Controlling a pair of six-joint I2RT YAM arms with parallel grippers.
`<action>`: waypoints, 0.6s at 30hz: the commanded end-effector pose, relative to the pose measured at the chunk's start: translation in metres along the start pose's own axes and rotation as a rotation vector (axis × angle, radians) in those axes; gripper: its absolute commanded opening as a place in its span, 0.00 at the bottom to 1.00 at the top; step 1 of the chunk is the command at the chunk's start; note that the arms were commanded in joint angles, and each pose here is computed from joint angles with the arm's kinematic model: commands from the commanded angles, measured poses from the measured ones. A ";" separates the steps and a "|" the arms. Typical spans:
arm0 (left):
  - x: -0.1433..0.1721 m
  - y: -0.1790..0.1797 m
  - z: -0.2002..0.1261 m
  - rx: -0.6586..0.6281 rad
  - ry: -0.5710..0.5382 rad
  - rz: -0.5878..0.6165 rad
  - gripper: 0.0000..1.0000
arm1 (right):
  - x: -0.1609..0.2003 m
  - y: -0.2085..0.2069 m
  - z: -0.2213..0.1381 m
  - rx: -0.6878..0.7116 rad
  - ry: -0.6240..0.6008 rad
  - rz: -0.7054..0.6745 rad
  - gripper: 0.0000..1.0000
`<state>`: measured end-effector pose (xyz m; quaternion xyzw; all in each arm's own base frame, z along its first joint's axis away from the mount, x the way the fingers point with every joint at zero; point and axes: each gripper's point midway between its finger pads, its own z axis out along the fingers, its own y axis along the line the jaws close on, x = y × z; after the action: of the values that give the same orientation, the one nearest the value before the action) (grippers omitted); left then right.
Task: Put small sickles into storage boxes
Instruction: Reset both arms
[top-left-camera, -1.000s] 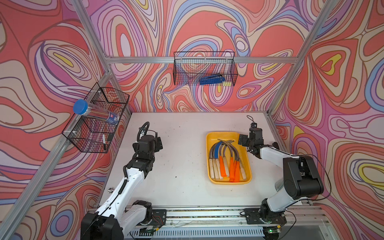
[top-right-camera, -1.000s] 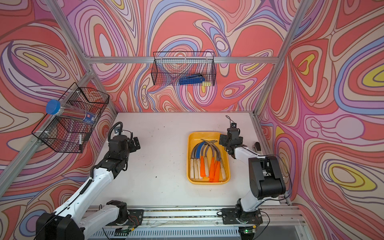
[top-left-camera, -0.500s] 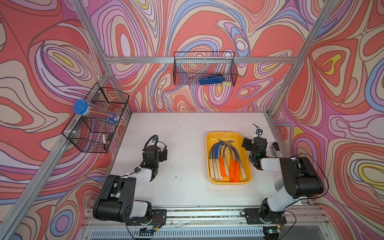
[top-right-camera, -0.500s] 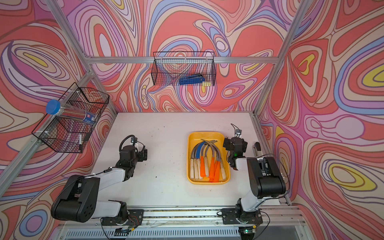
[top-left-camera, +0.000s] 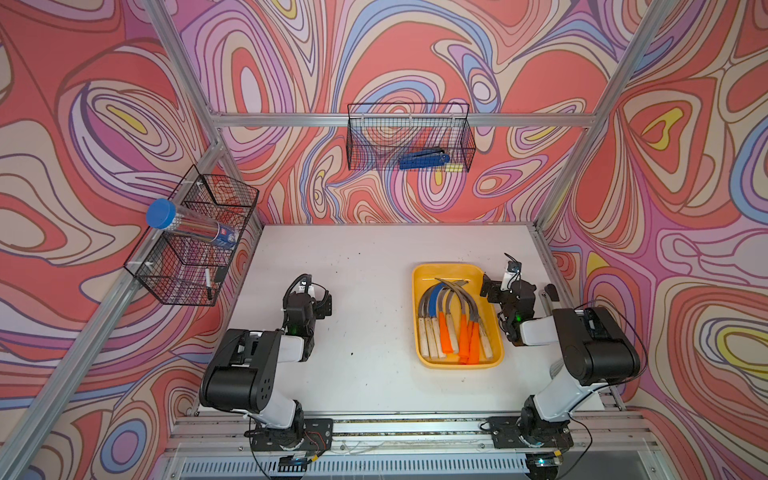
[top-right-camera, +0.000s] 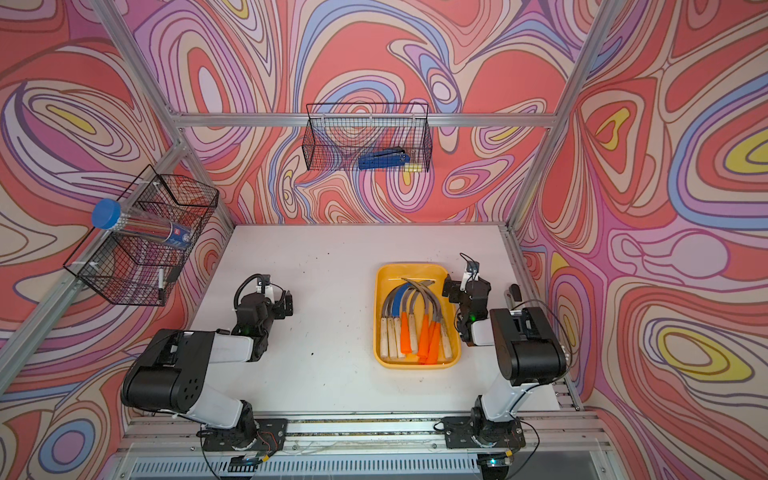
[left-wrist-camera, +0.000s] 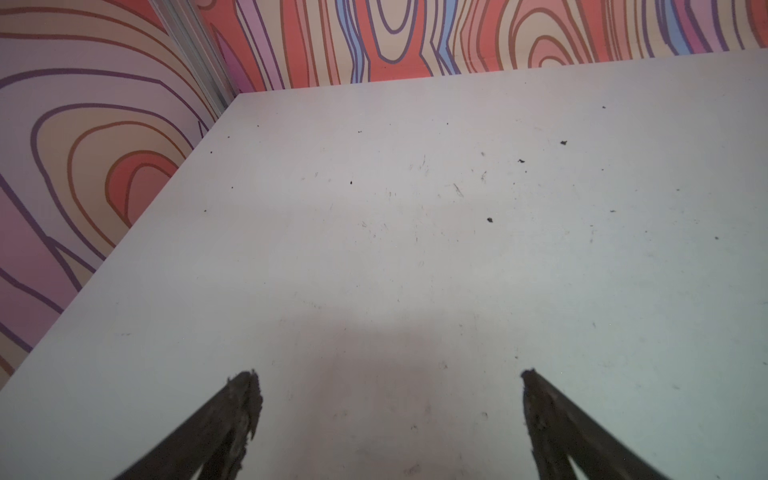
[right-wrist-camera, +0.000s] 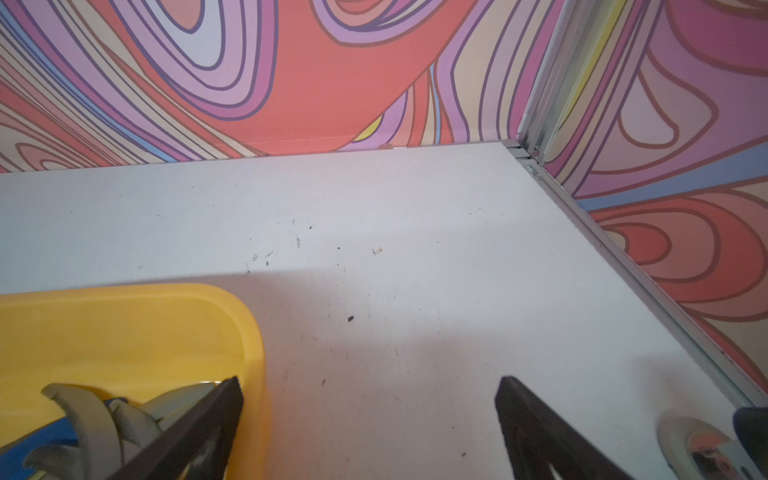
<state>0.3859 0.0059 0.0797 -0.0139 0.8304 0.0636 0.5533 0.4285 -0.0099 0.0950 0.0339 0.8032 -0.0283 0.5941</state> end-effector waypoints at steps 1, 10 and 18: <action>-0.012 -0.001 0.001 0.011 -0.048 -0.015 1.00 | 0.001 0.002 0.000 -0.023 -0.013 -0.011 0.98; -0.013 -0.004 0.000 0.027 -0.051 -0.008 1.00 | 0.001 0.002 -0.001 -0.024 -0.015 -0.011 0.98; -0.012 -0.002 0.004 0.044 -0.026 -0.030 1.00 | 0.001 0.002 -0.001 -0.024 -0.015 -0.011 0.98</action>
<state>0.3873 0.0044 0.0806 -0.0120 0.8298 0.0472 0.5559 0.4298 -0.0059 0.0993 0.0243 0.7979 -0.0208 0.6019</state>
